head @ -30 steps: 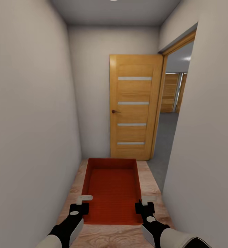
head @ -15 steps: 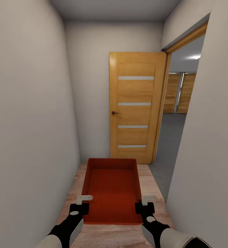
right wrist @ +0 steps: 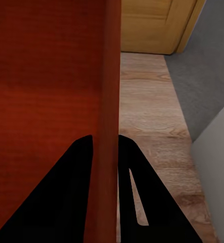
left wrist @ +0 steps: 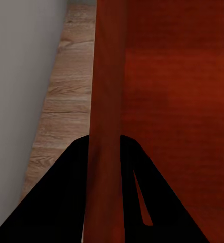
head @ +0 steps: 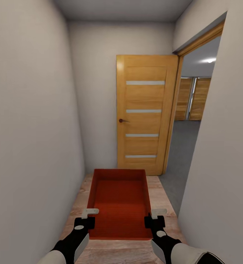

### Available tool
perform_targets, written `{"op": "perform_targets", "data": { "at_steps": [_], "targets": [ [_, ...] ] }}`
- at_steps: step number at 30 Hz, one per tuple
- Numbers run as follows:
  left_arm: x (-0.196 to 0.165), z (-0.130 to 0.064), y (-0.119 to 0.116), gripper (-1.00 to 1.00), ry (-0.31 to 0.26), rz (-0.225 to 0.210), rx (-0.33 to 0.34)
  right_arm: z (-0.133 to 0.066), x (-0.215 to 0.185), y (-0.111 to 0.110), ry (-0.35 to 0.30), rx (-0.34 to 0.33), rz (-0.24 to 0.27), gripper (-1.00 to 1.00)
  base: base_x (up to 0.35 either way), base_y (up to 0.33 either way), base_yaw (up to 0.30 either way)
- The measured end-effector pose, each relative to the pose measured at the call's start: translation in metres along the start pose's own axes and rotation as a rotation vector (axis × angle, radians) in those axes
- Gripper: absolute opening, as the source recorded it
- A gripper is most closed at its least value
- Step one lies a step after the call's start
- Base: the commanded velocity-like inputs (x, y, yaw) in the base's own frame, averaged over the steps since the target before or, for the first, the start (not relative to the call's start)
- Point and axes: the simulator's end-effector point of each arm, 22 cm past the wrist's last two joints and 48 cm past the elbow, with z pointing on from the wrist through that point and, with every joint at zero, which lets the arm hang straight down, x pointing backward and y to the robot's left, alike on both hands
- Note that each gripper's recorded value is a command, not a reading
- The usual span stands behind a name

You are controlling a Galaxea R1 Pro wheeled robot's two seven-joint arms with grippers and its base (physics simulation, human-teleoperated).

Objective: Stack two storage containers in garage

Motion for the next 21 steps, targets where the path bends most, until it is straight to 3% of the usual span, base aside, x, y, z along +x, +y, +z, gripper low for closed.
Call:
{"op": "perform_targets", "data": {
  "at_steps": [21],
  "targets": [
    [0.0001,0.0,0.0006,-1.0,-0.001,-0.001,0.001,-0.0004,-0.0002,0.0006,0.0,0.0,0.001,-1.0,0.31,0.0,0.0]
  ]
}}
